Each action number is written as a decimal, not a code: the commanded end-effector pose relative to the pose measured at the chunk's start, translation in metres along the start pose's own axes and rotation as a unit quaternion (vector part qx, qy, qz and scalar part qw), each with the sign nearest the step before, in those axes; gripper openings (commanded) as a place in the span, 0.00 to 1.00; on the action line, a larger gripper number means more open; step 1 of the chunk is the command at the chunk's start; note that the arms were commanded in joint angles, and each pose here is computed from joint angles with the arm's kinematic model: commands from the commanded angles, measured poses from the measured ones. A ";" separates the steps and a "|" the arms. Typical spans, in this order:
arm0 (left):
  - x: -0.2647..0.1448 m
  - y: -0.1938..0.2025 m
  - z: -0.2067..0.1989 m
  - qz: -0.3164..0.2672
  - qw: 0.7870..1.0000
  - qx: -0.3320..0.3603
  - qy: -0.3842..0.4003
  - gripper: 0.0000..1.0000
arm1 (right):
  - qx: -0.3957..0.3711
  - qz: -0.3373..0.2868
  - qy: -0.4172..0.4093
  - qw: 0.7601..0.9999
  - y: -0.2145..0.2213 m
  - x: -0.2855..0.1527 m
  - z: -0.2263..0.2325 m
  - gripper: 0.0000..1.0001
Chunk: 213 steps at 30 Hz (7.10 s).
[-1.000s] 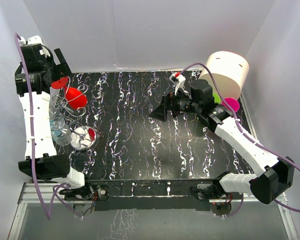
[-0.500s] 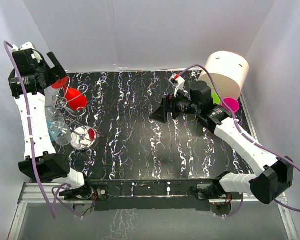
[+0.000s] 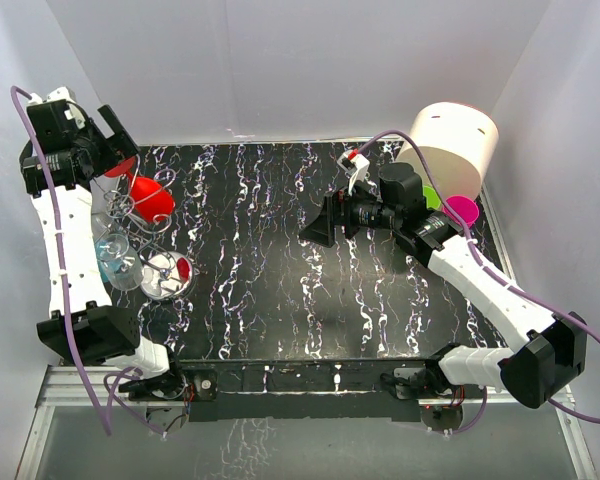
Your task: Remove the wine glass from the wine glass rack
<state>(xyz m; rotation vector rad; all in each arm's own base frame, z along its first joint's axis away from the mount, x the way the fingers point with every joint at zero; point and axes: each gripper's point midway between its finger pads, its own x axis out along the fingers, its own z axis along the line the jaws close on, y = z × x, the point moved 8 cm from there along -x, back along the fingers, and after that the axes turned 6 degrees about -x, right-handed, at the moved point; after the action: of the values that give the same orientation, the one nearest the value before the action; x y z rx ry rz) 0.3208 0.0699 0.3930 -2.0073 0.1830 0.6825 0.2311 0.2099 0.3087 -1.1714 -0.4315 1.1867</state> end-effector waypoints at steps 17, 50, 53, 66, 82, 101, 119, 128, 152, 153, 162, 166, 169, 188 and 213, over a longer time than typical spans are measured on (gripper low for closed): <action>-0.015 0.000 0.006 0.000 1.000 0.009 -0.016 0.96 | -0.021 -0.032 -0.009 0.999 -0.011 0.000 0.003 0.94; -0.033 -0.010 -0.003 -0.029 0.999 0.020 0.012 0.70 | -0.021 -0.034 -0.009 0.999 -0.012 0.001 0.002 0.94; -0.035 -0.011 -0.004 -0.033 0.999 0.022 0.015 0.68 | -0.018 -0.032 -0.009 0.999 -0.011 0.002 0.002 0.94; -0.031 -0.023 -0.010 -0.044 0.998 0.021 0.029 0.65 | -0.016 -0.033 -0.012 0.999 -0.012 0.003 0.002 0.94; -0.037 -0.017 -0.021 -0.038 0.993 0.045 0.102 0.63 | -0.016 -0.034 -0.013 0.999 -0.012 0.002 0.002 0.94; -0.058 -0.005 -0.014 -0.051 0.993 0.057 0.085 0.62 | -0.012 -0.033 -0.020 0.999 -0.010 0.003 0.003 0.94; -0.065 -0.006 0.010 -0.078 0.995 0.052 -0.034 0.61 | -0.008 -0.031 -0.024 0.999 -0.009 0.004 0.003 0.95; -0.044 -0.033 -0.002 -0.111 0.993 0.036 -0.015 0.61 | -0.009 -0.033 -0.024 0.999 -0.010 0.004 0.004 0.94; -0.084 -0.078 -0.104 -0.140 0.892 -0.093 0.419 0.61 | -0.006 -0.088 0.025 0.996 -0.038 -0.014 0.013 0.95; -0.090 -0.076 -0.107 -0.133 0.882 -0.100 0.442 0.61 | -0.009 -0.095 0.031 0.995 -0.041 -0.016 0.014 0.95; -0.115 -0.014 -0.112 -0.031 0.797 -0.193 0.572 0.62 | 0.004 -0.183 0.020 0.983 -0.071 -0.035 0.034 0.98; -0.121 0.012 -0.114 0.002 0.791 -0.193 0.581 0.62 | 0.023 -0.226 -0.032 0.973 -0.083 -0.039 0.048 0.98; -0.123 0.031 -0.116 0.024 0.788 -0.194 0.584 0.62 | 0.034 -0.258 -0.083 0.962 -0.091 -0.040 0.058 0.98; -0.122 0.094 -0.109 0.099 0.770 -0.205 0.595 0.62 | 0.191 -0.273 -0.259 0.907 -0.094 -0.012 0.061 0.67; -0.142 0.094 -0.104 0.053 0.857 -0.078 0.506 0.99 | 0.245 -0.158 0.078 0.953 -0.020 -0.021 0.008 0.00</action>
<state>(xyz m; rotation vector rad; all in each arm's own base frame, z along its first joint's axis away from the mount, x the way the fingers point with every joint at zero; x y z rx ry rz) 0.2235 -0.0916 0.4274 -2.4488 0.9693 -0.4062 0.2259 0.2253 0.3661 -0.4280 -0.4605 0.9801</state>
